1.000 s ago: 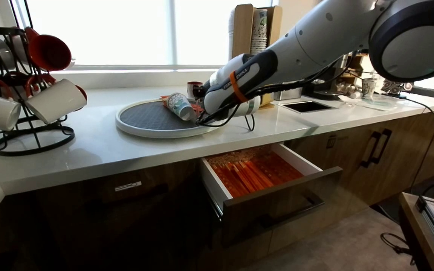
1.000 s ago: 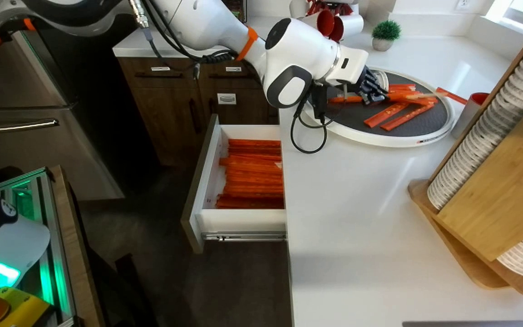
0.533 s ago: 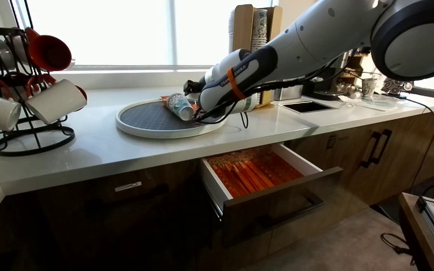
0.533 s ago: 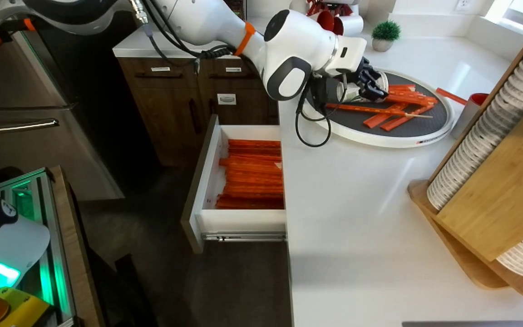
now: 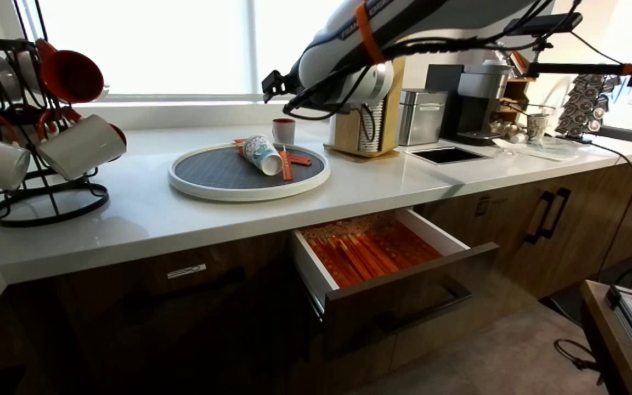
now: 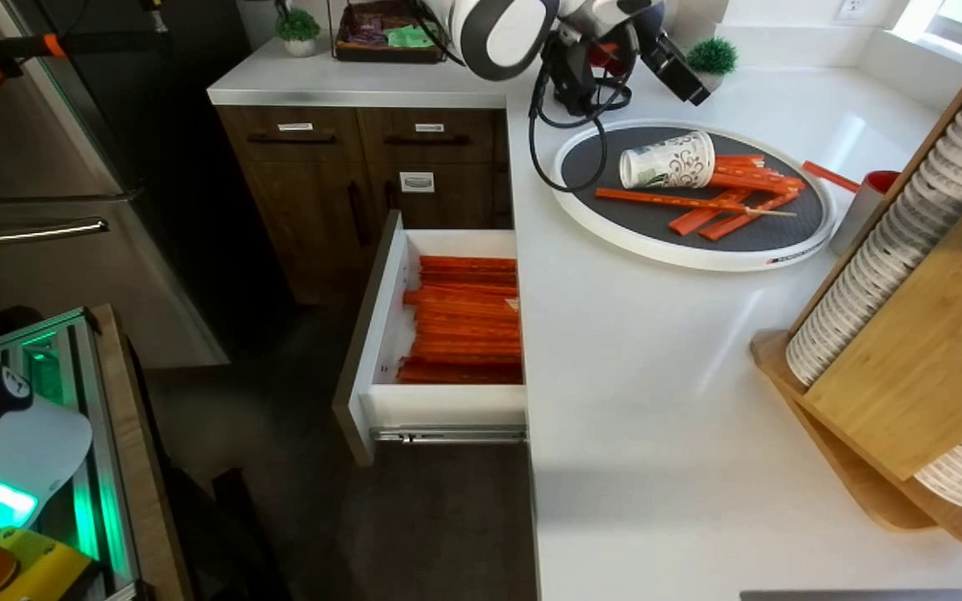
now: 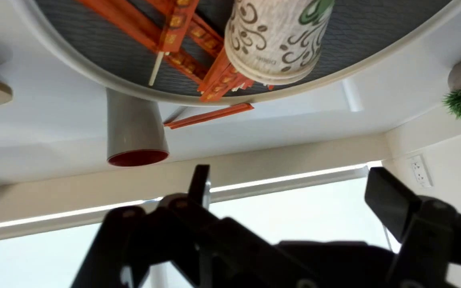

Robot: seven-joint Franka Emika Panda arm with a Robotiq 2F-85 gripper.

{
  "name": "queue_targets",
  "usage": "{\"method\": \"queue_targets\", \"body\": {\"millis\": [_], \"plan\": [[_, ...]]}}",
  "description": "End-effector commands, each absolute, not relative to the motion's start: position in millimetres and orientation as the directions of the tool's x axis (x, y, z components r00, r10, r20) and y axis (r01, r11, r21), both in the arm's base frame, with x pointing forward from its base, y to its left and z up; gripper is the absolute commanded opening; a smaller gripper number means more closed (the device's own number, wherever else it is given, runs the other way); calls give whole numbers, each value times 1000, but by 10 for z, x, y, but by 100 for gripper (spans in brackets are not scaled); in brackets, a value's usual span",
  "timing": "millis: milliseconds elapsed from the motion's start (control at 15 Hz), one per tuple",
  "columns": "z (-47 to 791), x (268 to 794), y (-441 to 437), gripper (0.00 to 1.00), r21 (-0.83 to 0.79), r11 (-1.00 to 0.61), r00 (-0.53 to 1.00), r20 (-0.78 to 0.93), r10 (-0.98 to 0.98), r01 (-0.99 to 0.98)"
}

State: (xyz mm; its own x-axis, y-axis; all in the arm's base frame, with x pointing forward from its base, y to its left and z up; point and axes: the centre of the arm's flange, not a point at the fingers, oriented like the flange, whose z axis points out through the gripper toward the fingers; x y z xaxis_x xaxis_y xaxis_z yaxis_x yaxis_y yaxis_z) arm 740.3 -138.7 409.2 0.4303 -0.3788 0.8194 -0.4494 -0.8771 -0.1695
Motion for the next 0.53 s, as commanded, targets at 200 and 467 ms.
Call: {"method": "queue_targets", "body": {"millis": [200, 467], "plan": [[5090, 6422, -1327, 100, -38, -940, 702, 655, -278, -338], [5446, 6028, -1368, 100, 61, -963, 835, 515, -194, -262]]}}
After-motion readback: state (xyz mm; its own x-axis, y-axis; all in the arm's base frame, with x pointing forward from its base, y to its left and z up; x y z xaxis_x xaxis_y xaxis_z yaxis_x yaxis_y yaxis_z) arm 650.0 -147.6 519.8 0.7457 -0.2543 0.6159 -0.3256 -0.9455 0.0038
